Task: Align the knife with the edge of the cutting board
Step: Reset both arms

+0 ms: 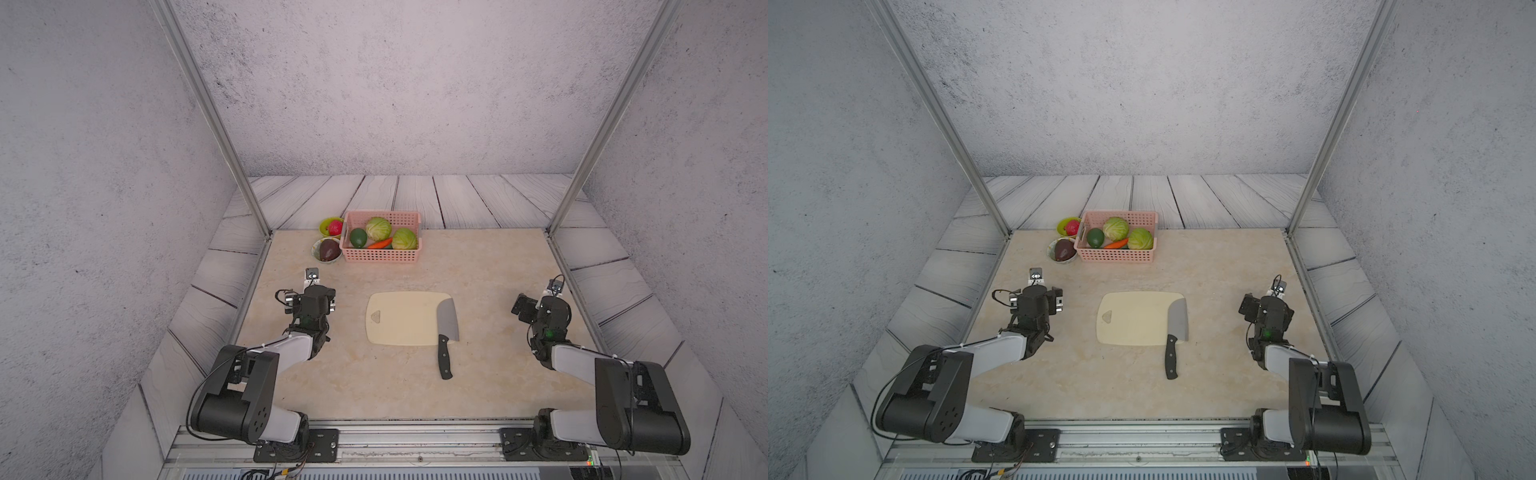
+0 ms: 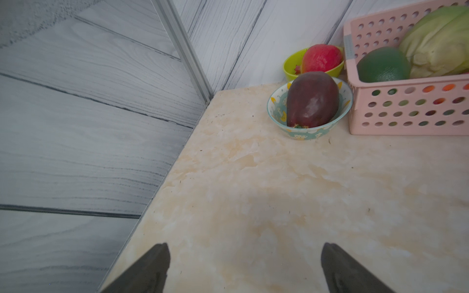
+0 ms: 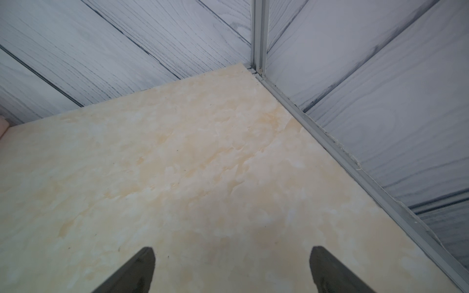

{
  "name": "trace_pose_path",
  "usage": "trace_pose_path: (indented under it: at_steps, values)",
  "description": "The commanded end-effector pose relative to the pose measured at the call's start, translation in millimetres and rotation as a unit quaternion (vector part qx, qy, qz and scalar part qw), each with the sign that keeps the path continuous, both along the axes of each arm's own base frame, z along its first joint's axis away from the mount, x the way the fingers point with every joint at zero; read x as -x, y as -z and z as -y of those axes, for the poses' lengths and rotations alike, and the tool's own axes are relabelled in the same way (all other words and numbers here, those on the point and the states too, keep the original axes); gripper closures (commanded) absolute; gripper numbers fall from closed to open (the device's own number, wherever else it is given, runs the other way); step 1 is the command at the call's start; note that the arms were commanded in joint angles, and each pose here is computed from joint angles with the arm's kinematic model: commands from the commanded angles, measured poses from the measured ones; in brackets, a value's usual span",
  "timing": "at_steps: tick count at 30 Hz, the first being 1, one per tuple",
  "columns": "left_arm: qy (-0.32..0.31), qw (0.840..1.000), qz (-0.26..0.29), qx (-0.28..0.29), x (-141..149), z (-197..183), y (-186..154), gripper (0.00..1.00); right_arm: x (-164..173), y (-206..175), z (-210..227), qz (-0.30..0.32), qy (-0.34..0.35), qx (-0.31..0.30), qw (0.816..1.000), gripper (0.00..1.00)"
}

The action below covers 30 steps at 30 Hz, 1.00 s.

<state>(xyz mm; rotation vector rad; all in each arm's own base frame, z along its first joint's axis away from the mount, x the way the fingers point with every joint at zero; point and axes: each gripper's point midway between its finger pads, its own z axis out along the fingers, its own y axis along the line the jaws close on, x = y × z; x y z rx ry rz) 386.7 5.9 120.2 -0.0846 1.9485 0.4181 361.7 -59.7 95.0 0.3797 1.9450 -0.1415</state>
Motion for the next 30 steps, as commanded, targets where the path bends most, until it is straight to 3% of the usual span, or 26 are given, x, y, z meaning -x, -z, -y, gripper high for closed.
trace_pose_path:
  at_steps: [1, 4, 10, 30]
  values:
    - [0.021, 0.998, 0.052, 0.003, 3.2, -1.9, -7.8, 0.02, -6.3, -15.0, -2.6, 0.064, -0.016, 0.022, 0.998, 0.01]
    - [0.038, 0.997, 0.052, 0.035, -4.2, -5.6, 1.7, 0.02, -8.0, -12.8, -5.6, 0.048, -0.025, 0.021, 0.998, 0.01]
    - [0.090, 0.990, -0.005, 0.105, -20.7, -10.2, 25.5, 0.02, -40.4, 3.8, -46.7, 0.002, -0.150, 0.025, 0.988, 0.01]
    - [0.089, 0.991, -0.002, 0.105, -21.8, -11.7, 24.1, 0.02, -41.2, 8.3, -56.4, -0.020, -0.174, 0.034, 0.984, 0.01]
